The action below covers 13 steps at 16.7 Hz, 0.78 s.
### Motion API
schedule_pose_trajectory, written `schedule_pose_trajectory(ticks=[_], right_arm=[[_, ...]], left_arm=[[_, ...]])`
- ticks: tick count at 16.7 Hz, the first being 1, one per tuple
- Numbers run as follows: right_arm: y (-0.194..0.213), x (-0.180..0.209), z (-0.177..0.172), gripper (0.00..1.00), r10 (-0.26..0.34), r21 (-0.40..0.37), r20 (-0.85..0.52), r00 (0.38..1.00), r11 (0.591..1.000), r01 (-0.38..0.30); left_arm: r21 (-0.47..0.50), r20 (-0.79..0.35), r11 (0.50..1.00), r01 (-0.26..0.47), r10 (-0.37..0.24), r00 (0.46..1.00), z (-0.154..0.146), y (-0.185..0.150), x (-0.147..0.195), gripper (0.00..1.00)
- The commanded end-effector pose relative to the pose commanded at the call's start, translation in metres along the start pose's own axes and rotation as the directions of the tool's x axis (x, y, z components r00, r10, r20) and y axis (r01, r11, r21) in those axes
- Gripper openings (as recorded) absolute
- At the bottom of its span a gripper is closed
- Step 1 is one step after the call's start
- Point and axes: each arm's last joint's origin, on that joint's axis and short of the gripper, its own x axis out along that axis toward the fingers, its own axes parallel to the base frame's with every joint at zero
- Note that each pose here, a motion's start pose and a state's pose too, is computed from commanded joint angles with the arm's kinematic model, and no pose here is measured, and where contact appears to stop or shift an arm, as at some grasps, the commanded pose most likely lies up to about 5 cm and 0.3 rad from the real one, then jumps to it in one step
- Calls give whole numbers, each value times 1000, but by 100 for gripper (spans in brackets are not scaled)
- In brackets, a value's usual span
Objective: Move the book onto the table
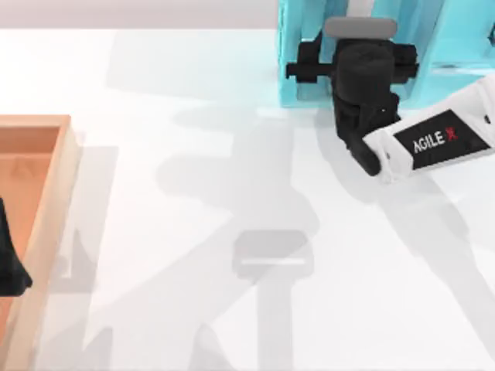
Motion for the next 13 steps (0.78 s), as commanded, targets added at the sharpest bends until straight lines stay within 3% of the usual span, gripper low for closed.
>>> schedule_pose_trajectory(ticks=[6,13], right_arm=[[-1,6,0,100,0,0,0,1000,1000,0],[-1,6,0,47,0,0,0,1000,1000,0]], left_arm=[[0,0,1000,0,0,1000,0,0,0,100],[0,0,1000,0,0,1000,0,0,0,100]])
